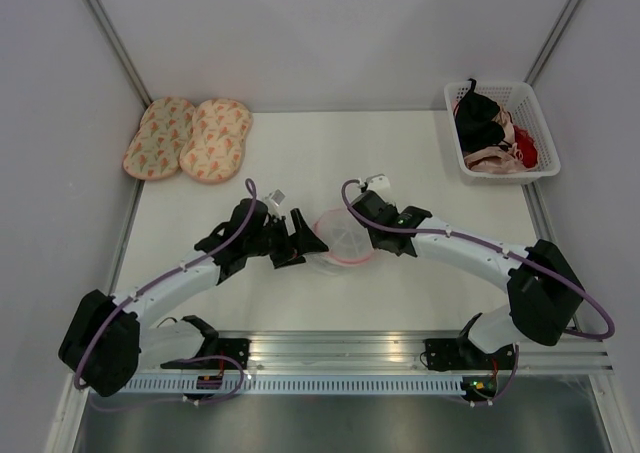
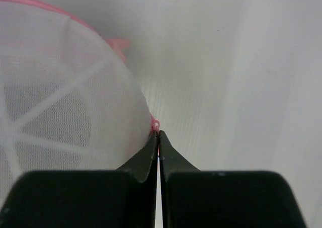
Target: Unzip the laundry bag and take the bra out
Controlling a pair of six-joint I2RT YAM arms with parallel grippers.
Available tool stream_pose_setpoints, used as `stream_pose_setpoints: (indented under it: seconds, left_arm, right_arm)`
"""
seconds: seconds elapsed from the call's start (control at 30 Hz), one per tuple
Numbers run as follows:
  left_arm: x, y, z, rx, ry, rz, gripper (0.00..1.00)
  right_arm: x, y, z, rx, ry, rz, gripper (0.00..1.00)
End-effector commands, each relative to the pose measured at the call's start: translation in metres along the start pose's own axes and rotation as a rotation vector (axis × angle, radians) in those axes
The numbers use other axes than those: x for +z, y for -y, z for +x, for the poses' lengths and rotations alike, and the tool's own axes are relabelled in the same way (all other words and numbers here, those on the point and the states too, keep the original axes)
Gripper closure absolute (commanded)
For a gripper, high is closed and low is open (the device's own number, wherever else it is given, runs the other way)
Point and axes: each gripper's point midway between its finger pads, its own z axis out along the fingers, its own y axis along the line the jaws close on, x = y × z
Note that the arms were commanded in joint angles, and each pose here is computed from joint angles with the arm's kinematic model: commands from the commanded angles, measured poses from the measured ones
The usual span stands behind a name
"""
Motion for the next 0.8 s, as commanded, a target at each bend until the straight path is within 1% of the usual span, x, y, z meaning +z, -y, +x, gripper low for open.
stream_pose_setpoints:
  seconds: [0.0, 0.1, 0.13, 0.2, 0.33, 0.47, 0.6, 0.63, 0.77]
  left_arm:
    - [-0.018, -0.003, -0.025, 0.039, 0.165, -0.057, 0.03]
    - [-0.027, -0.013, -0.032, 0.042, 0.244, -0.097, 0.01]
    - [-0.028, -0.015, -0.033, 0.04, 0.251, -0.11, 0.01]
    - [-0.028, -0.021, -0.034, 0.041, 0.264, -0.129, 0.01]
    - [-0.017, -0.023, -0.034, 0.037, 0.24, -0.132, 0.02]
    - [-0.002, -0.009, -0.041, 0.042, 0.216, -0.076, 0.07]
    - [0.01, 0.0, -0.047, 0.062, 0.201, -0.067, 0.09]
    - [0.011, 0.01, -0.053, 0.075, 0.219, -0.037, 0.1]
    - [0.012, 0.02, -0.06, 0.087, 0.251, 0.001, 0.12]
  right_arm:
    - [-0.003, 0.02, -0.004, 0.004, 0.026, 0.09, 1.0]
    - [-0.002, 0.021, -0.001, 0.005, 0.02, 0.086, 1.0]
    - [-0.001, 0.021, 0.0, 0.006, 0.016, 0.086, 1.0]
    - [0.0, 0.019, 0.0, 0.002, 0.013, 0.082, 1.0]
    - [0.003, 0.015, 0.002, -0.002, 0.003, 0.066, 1.0]
    - [0.005, 0.012, 0.007, -0.004, -0.009, 0.05, 0.99]
    - [0.005, 0.012, 0.011, -0.01, -0.016, 0.041, 1.0]
    - [0.005, 0.012, 0.011, -0.008, -0.015, 0.041, 0.99]
    - [0.005, 0.011, 0.013, -0.012, -0.016, 0.037, 1.0]
